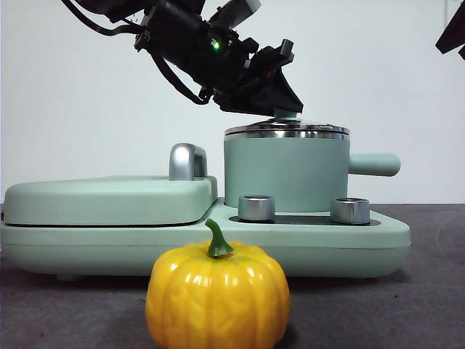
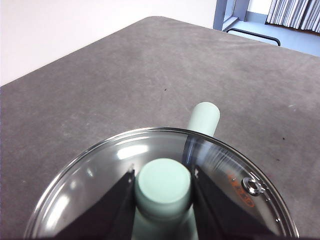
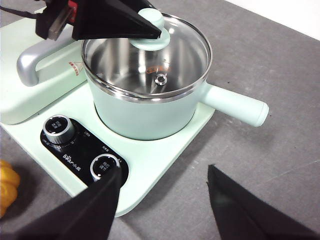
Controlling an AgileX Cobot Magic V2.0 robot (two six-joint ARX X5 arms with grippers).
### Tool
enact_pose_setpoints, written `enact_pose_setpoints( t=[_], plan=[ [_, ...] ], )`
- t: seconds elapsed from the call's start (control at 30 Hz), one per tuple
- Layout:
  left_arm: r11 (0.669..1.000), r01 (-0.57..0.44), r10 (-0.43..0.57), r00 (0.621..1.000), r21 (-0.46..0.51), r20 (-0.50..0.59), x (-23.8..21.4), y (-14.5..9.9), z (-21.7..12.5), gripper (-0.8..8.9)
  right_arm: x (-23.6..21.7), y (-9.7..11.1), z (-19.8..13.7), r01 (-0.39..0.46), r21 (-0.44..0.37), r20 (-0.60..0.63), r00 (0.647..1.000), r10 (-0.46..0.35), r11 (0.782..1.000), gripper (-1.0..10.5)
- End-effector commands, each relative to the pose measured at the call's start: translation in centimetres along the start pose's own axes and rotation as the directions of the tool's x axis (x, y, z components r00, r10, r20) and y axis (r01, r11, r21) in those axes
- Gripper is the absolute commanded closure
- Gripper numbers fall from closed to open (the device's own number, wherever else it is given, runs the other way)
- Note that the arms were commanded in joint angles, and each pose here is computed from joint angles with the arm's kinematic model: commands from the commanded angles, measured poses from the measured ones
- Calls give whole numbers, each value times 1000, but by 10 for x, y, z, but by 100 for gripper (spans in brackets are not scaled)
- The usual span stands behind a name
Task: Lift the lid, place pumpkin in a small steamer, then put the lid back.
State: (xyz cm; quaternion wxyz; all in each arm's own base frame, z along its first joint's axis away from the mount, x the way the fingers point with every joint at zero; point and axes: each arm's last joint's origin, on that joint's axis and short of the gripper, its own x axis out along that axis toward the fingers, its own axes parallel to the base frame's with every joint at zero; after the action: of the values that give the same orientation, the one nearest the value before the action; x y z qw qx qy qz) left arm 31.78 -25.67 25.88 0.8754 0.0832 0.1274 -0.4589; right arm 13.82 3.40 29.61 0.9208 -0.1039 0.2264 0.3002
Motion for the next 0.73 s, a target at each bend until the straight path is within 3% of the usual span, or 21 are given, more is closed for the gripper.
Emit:
enact_pose_setpoints(
  t=[0.03,0.53,0.73],
  plan=[
    [999,-28,28,999,17,37,1,-1,12,806,-1,0,6,2,-8,20,1000,-2,1000,671],
    [993,-104,94,979,48,182,-47,-7,61,806,-1,0,6,2,-8,20,1000,-1,1000,671],
    [993,-113,109,984,23,141,-81,-10,75,806,-2,0,6,2,-8,21,1000,-2,1000,671]
  ],
)
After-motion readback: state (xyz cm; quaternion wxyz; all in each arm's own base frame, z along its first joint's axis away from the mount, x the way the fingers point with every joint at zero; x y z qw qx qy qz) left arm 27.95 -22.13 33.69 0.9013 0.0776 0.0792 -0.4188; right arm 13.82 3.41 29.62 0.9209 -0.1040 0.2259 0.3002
